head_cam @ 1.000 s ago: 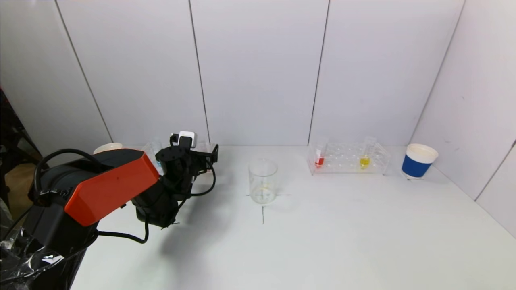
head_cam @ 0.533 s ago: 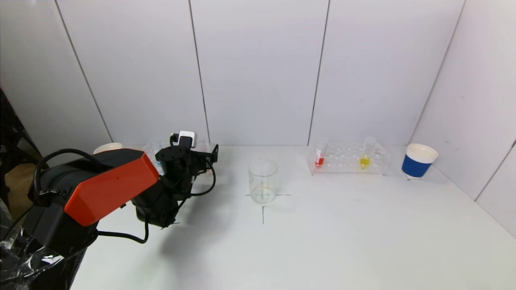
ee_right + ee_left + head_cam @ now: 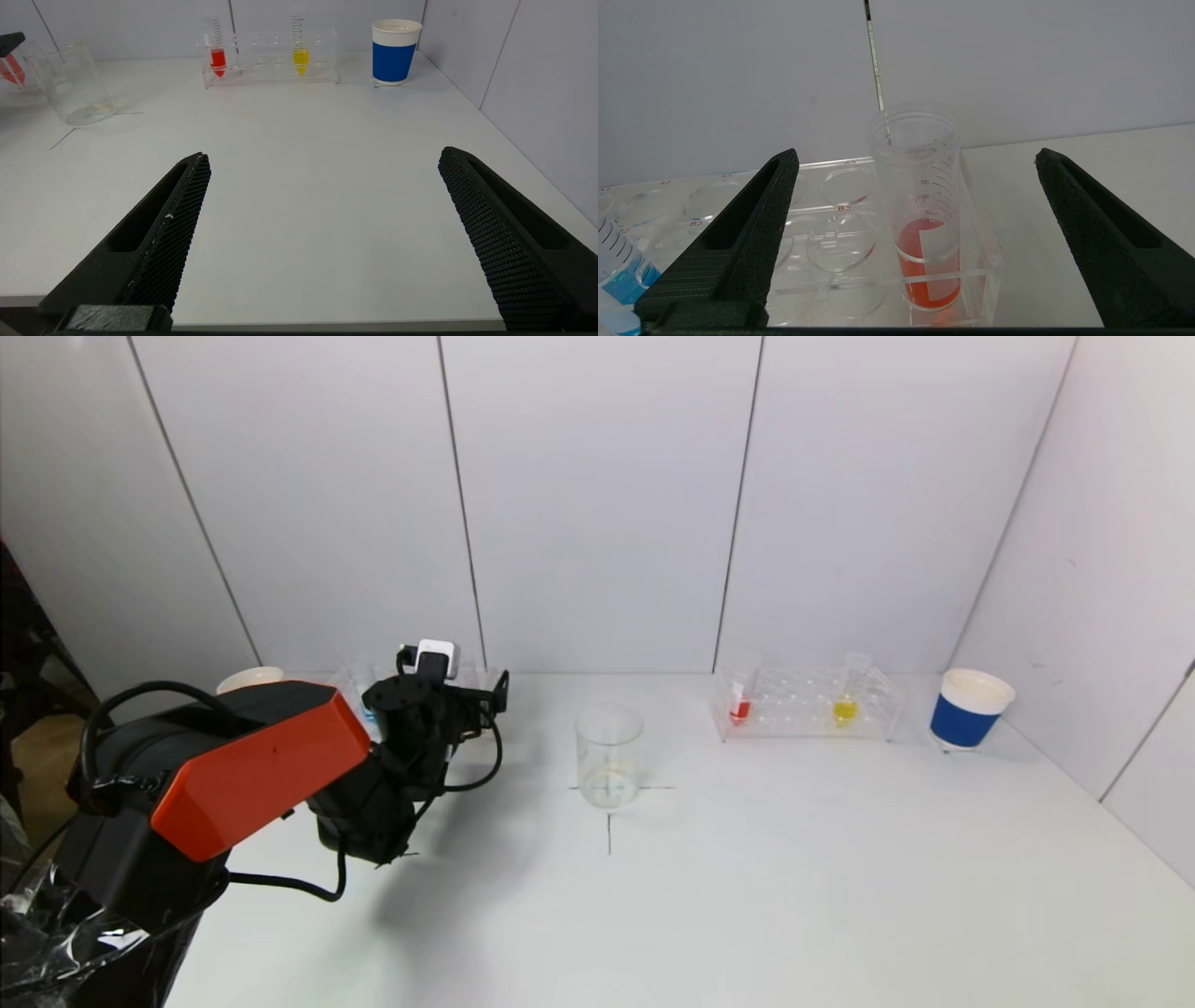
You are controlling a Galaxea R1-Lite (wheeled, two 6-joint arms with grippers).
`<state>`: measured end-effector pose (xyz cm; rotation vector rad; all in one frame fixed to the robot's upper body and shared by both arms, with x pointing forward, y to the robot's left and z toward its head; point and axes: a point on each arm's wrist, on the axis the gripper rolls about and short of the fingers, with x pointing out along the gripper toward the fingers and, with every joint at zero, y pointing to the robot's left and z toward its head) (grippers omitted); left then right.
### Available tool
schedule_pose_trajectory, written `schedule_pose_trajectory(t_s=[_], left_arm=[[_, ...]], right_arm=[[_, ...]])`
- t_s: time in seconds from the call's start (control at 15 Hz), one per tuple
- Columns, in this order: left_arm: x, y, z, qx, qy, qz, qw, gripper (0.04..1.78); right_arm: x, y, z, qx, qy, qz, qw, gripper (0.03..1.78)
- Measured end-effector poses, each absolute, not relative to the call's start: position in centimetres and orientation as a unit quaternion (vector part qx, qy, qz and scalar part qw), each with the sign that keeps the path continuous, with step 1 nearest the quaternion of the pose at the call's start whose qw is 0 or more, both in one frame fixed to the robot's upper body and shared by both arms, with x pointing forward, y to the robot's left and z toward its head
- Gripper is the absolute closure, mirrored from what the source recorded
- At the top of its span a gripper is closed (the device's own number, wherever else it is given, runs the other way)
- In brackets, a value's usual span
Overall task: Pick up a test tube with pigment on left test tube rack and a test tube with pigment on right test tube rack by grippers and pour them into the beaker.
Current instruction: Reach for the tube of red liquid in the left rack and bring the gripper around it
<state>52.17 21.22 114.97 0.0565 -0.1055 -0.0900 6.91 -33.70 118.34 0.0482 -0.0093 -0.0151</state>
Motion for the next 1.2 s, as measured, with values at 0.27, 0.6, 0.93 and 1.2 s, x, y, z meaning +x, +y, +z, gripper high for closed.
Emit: schedule_pose_trajectory(t_s=[0.27,0.6,0.93,1.2], left_arm=[[52.13,21.07,114.98,0.029,-0.053,-0.046,0.997,0.05],[52.14,21.05,114.98,0.028,-0.053,-0.047,0.997,0.05],[52.39,21.04,115.28,0.026,-0.061,-0.045,0.997,0.05],[52.45,21.03,115.28,0.026,-0.062,-0.045,0.997,0.05]], right_arm=[[6.91,-33.70,118.34,0.024,-0.005,-0.008,1.000,0.04],[6.91,-33.70,118.34,0.024,-0.005,-0.008,1.000,0.04],[6.91,-33.70,118.34,0.024,-0.005,-0.008,1.000,0.04],[6.91,-33.70,118.34,0.024,-0.005,-0.008,1.000,0.04]])
